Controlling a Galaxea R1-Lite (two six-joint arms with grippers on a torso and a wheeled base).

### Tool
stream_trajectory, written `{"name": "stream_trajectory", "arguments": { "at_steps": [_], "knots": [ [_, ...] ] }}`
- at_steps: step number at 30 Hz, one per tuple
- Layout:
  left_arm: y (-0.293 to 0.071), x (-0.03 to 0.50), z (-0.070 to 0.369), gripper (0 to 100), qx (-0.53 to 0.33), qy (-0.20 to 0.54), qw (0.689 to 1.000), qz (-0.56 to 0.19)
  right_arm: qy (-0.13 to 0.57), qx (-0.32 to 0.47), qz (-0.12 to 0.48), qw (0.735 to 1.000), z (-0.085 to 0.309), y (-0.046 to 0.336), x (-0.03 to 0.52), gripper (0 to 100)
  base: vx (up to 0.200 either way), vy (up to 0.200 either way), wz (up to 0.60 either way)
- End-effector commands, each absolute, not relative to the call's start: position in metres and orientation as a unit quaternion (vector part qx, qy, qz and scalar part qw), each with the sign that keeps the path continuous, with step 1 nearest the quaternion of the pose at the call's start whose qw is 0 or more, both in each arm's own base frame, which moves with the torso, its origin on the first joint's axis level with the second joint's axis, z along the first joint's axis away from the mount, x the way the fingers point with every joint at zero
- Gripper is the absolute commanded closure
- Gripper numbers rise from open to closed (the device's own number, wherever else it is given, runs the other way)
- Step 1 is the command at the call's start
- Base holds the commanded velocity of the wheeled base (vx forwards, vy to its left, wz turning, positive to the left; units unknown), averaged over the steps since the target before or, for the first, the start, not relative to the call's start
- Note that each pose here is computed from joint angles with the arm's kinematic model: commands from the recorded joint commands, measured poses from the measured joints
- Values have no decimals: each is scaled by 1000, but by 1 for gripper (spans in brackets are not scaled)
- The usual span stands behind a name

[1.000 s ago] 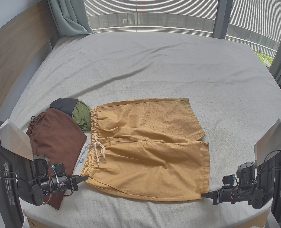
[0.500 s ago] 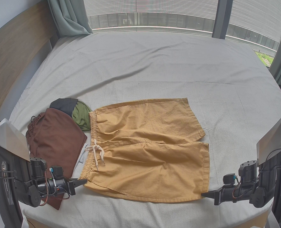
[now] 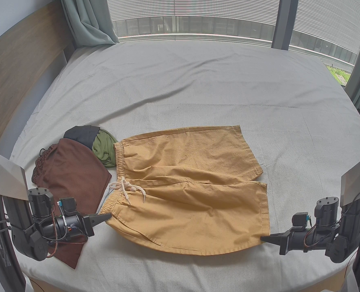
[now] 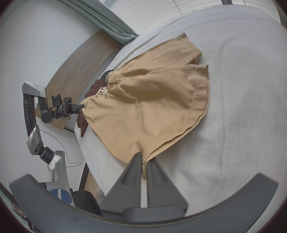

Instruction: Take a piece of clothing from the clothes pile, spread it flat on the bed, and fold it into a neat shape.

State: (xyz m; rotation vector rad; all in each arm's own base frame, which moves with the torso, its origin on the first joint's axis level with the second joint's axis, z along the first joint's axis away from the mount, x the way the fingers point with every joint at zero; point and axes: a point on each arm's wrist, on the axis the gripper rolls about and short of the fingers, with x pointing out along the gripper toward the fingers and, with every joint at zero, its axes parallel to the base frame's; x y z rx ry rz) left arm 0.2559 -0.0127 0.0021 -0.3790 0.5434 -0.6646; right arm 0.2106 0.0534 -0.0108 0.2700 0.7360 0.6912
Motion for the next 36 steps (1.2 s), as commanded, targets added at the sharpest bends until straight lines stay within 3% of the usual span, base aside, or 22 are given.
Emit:
{"name": "stream_trajectory", "arguments": {
  "at_steps": [1, 36],
  "knots": [
    [-15, 257, 19, 100, -176, 234, 898, -328, 320, 128, 331, 878, 3, 51, 212, 100, 0, 0, 0],
    [-22, 285, 39, 100, -231, 191, 911, -283, 183, 155, 362, 901, 64, 55, 233, 100, 0, 0, 0]
  ]
}}
